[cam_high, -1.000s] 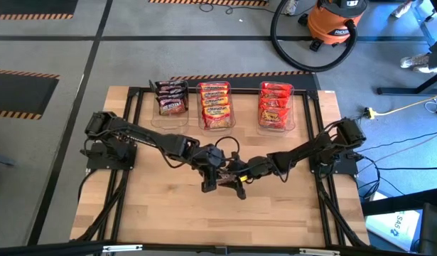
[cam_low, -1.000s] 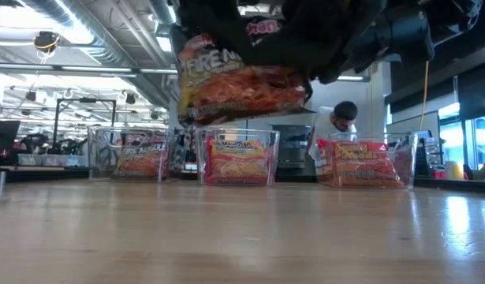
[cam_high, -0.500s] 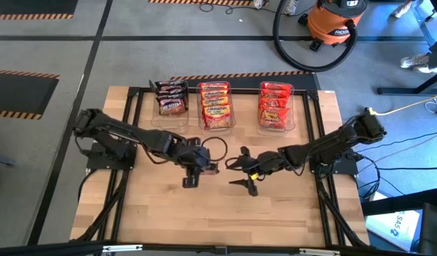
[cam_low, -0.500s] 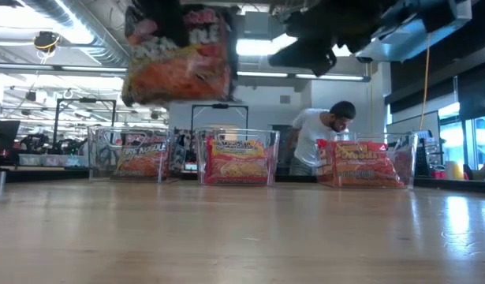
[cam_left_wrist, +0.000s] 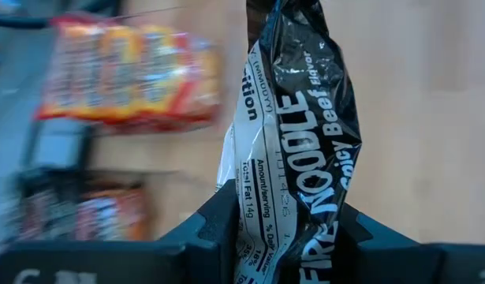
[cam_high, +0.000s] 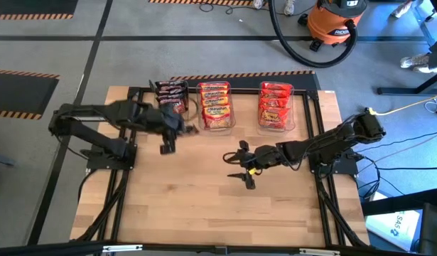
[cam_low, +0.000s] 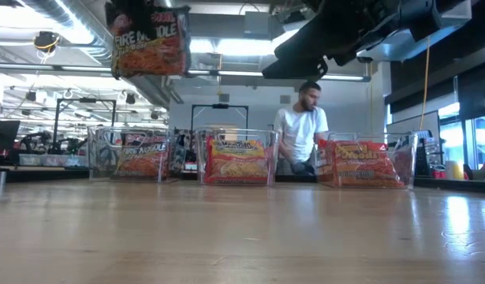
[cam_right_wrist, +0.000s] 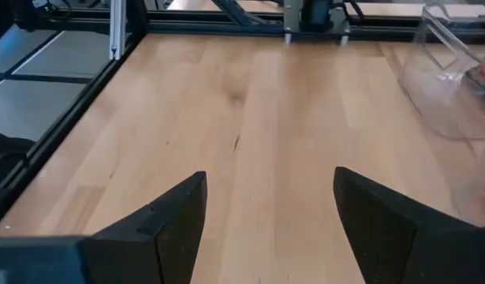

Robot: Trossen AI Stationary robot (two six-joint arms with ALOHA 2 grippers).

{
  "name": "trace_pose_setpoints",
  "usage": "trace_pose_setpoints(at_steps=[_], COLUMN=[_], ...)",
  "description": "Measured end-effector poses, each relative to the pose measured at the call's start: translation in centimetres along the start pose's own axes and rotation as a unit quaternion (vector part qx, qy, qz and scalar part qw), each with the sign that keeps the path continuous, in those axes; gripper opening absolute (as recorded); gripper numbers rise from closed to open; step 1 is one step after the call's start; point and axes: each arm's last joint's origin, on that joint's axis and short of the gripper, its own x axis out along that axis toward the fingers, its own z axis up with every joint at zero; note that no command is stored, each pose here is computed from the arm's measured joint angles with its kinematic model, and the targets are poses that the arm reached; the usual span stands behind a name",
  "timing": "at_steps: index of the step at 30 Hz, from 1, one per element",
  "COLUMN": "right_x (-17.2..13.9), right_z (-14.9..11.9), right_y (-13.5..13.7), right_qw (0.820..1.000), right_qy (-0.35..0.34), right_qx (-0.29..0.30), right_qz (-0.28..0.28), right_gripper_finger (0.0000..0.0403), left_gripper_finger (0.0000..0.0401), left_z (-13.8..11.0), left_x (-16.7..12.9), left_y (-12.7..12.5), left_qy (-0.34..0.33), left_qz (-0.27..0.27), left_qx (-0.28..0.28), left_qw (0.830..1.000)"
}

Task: Sort Maruchan noodles
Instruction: Put the black noodle pack into the left transparent bin

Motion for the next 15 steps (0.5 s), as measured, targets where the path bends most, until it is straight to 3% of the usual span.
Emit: trace_pose_setpoints(at_steps=[8, 15], right_x=[0.1, 0.3], right_z=[-0.1, -0.3], right_y=[-0.1, -0.1], right_qw=[1.0, 0.999], right_qy=[0.005, 0.007], right_qx=[0.018, 0.038], right_qz=[-0.006, -0.007], right_gripper_finger=[0.0253, 0.0253], left_gripper_finger=[0.0104, 0.0104], left_z=[-1.4, -3.8], left_x=[-0.3, 2.3], left_y=[6.2, 11.1], left_qy=[0.033, 0.051], left_qz=[0.075, 0.043], left_qx=[0.01, -0.009], left_qw=[0.997, 0.998])
